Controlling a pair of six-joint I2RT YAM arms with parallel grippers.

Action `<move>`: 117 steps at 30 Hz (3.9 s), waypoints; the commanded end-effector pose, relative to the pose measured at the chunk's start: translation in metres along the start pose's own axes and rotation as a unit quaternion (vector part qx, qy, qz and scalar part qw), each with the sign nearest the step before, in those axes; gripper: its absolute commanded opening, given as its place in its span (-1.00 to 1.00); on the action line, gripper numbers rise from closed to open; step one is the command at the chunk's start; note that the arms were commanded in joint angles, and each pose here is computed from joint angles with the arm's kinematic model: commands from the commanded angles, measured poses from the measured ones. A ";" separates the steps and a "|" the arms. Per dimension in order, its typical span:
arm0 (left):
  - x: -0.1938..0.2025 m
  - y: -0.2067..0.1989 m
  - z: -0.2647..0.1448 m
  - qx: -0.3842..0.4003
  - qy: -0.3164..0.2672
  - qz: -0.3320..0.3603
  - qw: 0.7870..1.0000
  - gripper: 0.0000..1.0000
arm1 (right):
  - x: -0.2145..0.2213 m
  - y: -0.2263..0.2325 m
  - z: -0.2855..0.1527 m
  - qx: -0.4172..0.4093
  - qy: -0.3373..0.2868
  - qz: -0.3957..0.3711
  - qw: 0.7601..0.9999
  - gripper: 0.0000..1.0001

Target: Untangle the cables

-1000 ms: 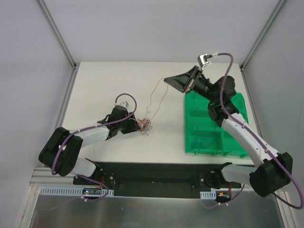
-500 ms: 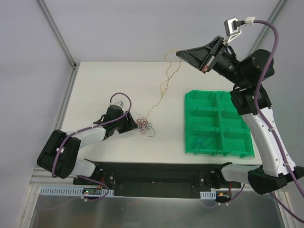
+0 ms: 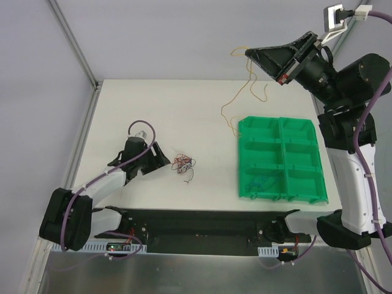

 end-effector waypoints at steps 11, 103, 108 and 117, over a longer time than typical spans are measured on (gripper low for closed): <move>-0.100 -0.126 -0.154 0.286 -0.110 0.120 0.944 0.78 | 0.045 -0.136 -0.082 0.310 -0.029 -0.101 0.945 -0.99; -0.067 -0.082 0.001 0.198 0.161 0.073 0.964 0.31 | 0.303 -0.385 -0.018 0.353 0.278 0.042 0.892 -0.13; -0.064 -0.079 0.010 0.194 0.178 0.062 0.963 0.28 | 0.324 -0.397 -0.025 0.385 0.283 0.011 0.879 -0.17; -0.059 -0.073 0.021 0.179 0.192 0.059 0.963 0.32 | 0.338 -0.409 -0.046 0.418 0.274 -0.064 0.864 -0.26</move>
Point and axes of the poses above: each gripper's point midway between its finger pads, its own z axis out along the fingers, its own y axis along the line the jaws close on, x = y × z, the point moved 6 cm from there along -z, back along the fingers, and after that the axes turned 14 degrees about z, right-handed, at the moved point
